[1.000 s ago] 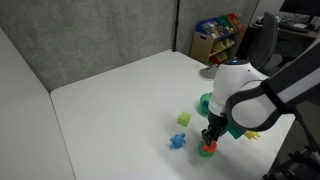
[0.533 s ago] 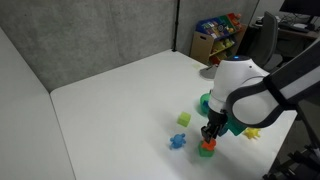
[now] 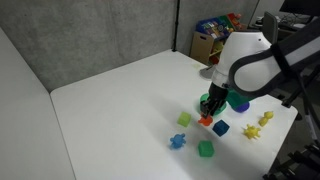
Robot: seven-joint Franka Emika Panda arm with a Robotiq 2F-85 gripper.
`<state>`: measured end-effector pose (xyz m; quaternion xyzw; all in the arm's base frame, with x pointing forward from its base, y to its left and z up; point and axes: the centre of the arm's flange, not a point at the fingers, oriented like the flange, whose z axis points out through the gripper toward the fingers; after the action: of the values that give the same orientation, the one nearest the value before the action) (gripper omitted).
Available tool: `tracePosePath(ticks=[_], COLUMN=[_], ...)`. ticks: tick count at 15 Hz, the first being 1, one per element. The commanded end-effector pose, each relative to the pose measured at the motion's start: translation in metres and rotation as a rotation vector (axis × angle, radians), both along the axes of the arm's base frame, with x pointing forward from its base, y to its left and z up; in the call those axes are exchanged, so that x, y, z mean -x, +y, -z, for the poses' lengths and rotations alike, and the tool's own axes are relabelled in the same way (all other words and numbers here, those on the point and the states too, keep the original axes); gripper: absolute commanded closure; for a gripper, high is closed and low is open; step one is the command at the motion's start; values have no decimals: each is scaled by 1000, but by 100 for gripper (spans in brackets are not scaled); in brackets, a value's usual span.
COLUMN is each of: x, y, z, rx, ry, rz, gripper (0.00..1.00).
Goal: Pick up the orange toy and put it in the green bowl
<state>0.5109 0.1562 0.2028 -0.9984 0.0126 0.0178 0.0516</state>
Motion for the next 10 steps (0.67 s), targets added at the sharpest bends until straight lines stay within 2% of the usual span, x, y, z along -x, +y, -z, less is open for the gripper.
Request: tracePosePath(ticks=[1, 5, 10], x=[-38, -69, -97], y=[-31, -82, -150], z=[-20, -23, 3], rx=[9, 26, 74], ry=[-20, -48, -55], rz=[83, 184, 310], gripper=[85, 85, 85])
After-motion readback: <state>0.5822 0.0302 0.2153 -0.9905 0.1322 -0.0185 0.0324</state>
